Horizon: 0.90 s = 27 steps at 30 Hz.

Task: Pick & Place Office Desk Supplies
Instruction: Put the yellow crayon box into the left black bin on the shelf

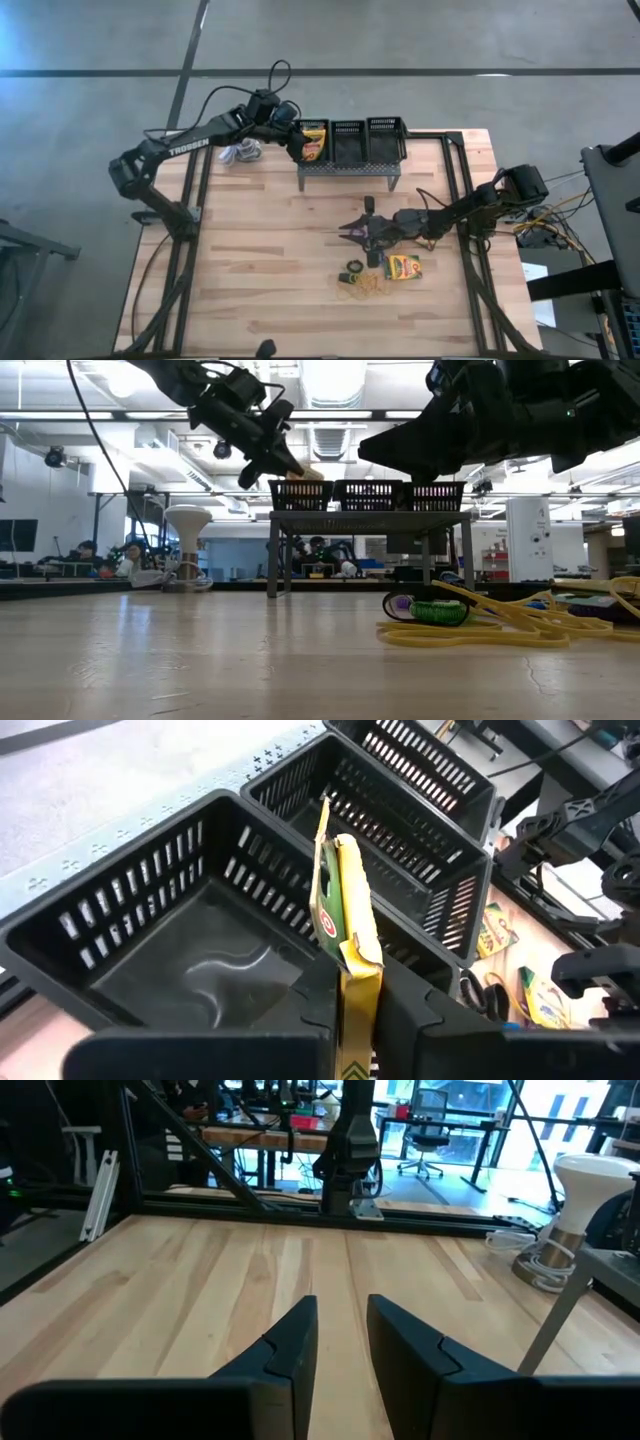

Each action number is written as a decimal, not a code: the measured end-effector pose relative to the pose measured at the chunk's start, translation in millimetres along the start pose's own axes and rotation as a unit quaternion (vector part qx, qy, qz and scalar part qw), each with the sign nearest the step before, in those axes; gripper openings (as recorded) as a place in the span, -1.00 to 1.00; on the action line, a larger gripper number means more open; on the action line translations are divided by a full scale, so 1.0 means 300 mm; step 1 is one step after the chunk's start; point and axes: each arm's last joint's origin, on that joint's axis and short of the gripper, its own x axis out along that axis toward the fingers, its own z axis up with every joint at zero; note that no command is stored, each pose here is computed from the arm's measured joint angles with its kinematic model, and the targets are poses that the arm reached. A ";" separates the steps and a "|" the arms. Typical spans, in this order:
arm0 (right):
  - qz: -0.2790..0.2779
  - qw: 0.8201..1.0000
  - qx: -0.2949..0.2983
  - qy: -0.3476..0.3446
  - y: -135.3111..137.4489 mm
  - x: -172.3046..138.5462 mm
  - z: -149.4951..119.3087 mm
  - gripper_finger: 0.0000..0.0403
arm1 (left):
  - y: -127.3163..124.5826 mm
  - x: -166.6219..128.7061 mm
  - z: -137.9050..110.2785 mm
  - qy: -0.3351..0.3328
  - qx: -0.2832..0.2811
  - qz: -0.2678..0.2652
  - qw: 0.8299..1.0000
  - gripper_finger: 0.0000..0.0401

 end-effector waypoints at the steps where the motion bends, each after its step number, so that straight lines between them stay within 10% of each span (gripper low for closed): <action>1: 0.000 1.000 0.000 0.000 0.000 0.000 0.000 -0.59 | 0.001 0.002 -0.002 -0.002 0.001 -0.001 1.000 -0.81; 27: 0.000 1.000 -0.004 0.000 0.000 0.000 0.000 -0.64 | 0.006 0.011 -0.016 -0.004 0.034 0.014 0.999 -0.65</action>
